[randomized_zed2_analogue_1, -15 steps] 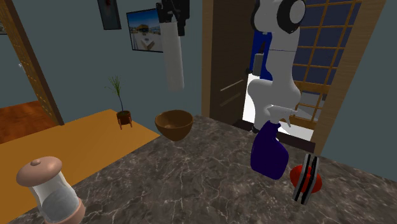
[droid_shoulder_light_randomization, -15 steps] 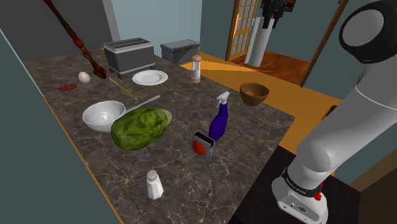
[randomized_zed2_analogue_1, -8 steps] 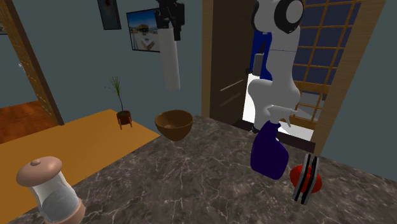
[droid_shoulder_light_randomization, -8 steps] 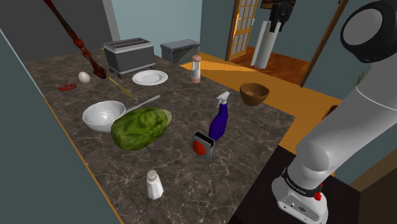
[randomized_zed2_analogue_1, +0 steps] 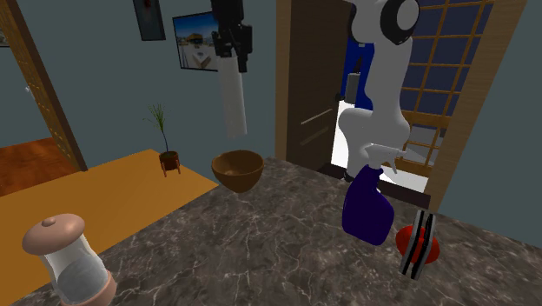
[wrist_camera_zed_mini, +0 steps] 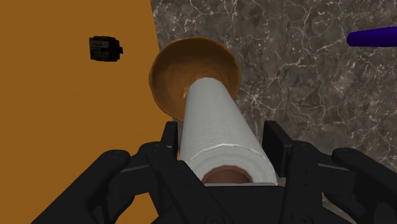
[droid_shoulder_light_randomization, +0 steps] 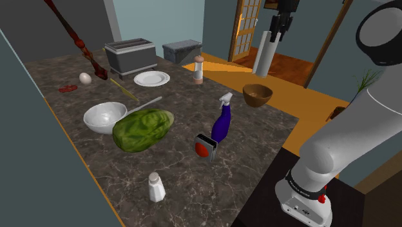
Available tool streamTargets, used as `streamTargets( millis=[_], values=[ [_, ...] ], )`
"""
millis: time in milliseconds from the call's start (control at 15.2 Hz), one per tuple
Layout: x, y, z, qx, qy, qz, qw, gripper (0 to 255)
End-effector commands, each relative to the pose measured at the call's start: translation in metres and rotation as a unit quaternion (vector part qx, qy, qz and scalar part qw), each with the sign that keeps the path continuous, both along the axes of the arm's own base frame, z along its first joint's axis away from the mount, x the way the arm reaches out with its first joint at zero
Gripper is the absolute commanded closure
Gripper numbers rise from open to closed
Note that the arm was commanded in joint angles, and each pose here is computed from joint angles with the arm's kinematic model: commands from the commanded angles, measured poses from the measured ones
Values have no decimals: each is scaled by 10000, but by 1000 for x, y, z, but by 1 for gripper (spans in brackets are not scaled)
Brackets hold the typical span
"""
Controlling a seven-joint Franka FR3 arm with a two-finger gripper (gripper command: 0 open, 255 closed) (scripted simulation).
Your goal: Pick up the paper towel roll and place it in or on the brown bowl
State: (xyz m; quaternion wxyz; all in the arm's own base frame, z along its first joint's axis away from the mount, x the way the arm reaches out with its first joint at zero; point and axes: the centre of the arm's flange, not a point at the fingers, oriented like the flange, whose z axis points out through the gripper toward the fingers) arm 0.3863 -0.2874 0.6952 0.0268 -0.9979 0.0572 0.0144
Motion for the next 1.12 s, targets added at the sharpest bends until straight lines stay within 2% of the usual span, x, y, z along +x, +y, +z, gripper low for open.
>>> streamTargets(
  millis=[0, 924, 1056],
  values=[
    [-1, 1, -13, -2, -2, 1, 10000, 255],
    [-1, 1, -89, -2, -2, 1, 10000, 255],
    [-1, 1, -89, -2, -2, 1, 10000, 255]
  ],
)
